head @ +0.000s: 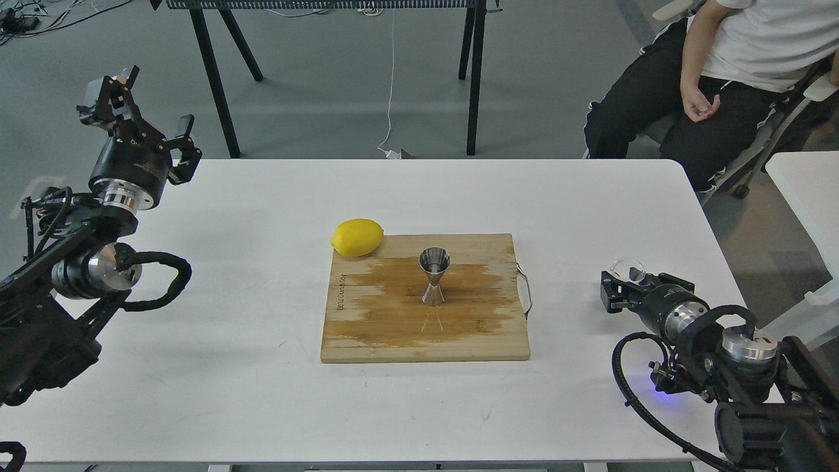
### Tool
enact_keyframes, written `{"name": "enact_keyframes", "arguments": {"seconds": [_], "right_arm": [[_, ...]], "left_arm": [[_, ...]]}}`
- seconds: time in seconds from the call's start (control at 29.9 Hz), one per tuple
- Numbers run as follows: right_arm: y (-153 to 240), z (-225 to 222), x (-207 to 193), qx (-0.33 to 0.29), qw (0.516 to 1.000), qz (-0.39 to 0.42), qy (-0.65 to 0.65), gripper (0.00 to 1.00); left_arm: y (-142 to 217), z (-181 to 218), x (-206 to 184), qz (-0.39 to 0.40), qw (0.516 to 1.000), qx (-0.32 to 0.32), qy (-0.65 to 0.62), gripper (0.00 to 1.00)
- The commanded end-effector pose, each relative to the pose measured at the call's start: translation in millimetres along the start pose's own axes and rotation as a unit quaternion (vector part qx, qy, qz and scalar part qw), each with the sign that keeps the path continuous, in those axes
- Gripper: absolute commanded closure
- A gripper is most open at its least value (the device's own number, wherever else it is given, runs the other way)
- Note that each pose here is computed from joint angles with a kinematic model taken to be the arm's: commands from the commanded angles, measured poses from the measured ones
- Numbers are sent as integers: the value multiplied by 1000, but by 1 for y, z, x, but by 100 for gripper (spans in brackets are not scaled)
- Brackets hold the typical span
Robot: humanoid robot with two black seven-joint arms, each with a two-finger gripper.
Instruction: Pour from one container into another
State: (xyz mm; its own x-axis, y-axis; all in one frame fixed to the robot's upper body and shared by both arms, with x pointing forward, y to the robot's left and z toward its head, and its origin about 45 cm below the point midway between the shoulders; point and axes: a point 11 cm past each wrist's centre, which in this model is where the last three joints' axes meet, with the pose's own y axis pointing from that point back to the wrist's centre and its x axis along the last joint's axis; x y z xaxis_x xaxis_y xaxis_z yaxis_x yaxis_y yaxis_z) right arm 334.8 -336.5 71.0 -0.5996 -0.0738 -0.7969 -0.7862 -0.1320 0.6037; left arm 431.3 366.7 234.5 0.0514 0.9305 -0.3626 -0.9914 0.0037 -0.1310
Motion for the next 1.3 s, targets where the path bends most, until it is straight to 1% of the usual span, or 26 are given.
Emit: {"name": "enact_keyframes", "arguments": {"seconds": [0.0, 0.07, 0.17, 0.3, 0.37, 0.43, 0.53, 0.64, 0.7, 0.77, 0.8, 0.84, 0.94, 0.97, 1.04, 1.17, 1.27], "right_arm": [[-2, 0, 5, 2, 1000, 8, 1, 64], [-2, -1, 6, 3, 1000, 10, 0, 61], [-2, -1, 7, 5, 1000, 11, -1, 50], [-2, -2, 6, 7, 1000, 10, 1, 41], [-2, -3, 7, 7, 1000, 11, 1, 39], [-2, -3, 7, 8, 1000, 10, 2, 34], [-2, -3, 9, 8, 1000, 13, 3, 32], [-3, -6, 17, 13, 1000, 21, 1, 32], [-4, -8, 19, 15, 1000, 20, 2, 36], [-4, -9, 22, 16, 1000, 21, 1, 48], [-4, -9, 22, 17, 1000, 20, 1, 57], [-4, -9, 21, 17, 1000, 19, 2, 63], [-4, -9, 21, 17, 1000, 19, 2, 63], [-4, -9, 21, 17, 1000, 19, 2, 60], [-4, -9, 21, 17, 1000, 19, 2, 48], [-4, -9, 19, 16, 1000, 16, 3, 34], [-4, -8, 17, 15, 1000, 13, 2, 28]], "left_arm": [[0, -1, -2, -2, 1000, 1, 2, 0], [0, -1, -2, -2, 1000, 1, 2, 0], [0, -1, -2, -2, 1000, 1, 2, 0], [0, -1, -2, -2, 1000, 1, 2, 0], [0, -1, -2, -2, 1000, 1, 2, 0], [-1, -1, -2, -2, 1000, 0, 3, 0], [0, -1, -2, -2, 1000, 1, 2, 0], [0, -1, -2, -2, 1000, 1, 2, 0], [0, -1, -2, -2, 1000, 1, 2, 0], [0, -1, -2, -2, 1000, 1, 2, 0], [0, -1, -2, -2, 1000, 0, 2, 0], [0, -1, -2, -2, 1000, 0, 2, 0], [0, -1, -2, -2, 1000, 0, 2, 0], [0, -1, -2, -2, 1000, 0, 2, 0], [-1, 0, -2, -2, 1000, 0, 2, 0], [-1, 0, -1, -1, 1000, 0, 1, 0], [-1, 0, -1, -1, 1000, -1, 1, 0]]}}
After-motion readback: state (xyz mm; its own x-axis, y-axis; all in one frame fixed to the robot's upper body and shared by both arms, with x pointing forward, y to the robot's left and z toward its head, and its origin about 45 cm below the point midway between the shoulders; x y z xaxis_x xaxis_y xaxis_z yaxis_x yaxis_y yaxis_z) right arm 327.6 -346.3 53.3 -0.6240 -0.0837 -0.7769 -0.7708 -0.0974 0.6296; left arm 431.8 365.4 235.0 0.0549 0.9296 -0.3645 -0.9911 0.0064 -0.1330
